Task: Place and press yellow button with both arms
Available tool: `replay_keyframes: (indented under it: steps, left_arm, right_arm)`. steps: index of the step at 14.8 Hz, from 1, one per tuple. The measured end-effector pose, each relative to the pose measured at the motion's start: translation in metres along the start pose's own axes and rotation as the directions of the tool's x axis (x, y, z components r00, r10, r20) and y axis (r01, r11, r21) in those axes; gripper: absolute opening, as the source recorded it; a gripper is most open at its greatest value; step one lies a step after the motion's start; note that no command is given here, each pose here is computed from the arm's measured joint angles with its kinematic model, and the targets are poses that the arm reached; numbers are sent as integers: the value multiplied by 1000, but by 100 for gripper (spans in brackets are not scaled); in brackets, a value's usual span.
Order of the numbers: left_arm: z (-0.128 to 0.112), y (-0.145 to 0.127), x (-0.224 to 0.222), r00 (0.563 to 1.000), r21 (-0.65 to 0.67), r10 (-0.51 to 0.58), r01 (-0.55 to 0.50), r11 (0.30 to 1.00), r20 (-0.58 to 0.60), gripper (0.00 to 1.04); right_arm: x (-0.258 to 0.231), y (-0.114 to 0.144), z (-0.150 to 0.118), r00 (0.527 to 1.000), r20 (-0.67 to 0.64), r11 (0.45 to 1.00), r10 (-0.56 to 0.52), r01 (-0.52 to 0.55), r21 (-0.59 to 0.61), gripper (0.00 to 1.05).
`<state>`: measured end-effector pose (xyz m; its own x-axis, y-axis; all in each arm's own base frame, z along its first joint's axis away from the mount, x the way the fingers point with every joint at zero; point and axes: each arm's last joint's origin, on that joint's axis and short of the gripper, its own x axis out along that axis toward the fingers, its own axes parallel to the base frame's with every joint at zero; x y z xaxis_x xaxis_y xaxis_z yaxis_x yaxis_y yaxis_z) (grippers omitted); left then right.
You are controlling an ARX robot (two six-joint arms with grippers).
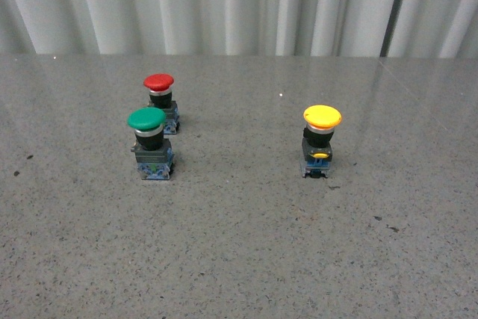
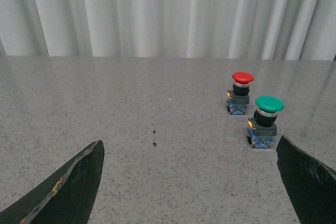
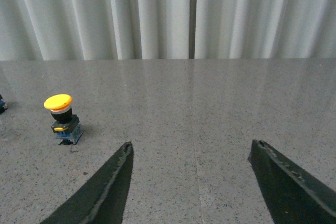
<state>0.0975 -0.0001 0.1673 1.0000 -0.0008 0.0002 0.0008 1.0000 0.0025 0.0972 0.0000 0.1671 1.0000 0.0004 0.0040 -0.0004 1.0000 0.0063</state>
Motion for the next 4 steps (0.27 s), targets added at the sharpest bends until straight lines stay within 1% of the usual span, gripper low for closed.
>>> replay_keyframes:
  steps: [1,2,4]
  left_arm:
    - [0,0,0,1000,0,0,0,1000,0,98]
    - [0,0,0,1000,0,0,0,1000,0,98]
    - [0,0,0,1000,0,0,0,1000,0,98]
  right_arm:
    - [0,0,0,1000,0,1000,0,0,0,86]
    - [0,0,0,1000,0,1000,0,0,0,97]
    - [0,0,0,1000,0,1000,0,0,0,98]
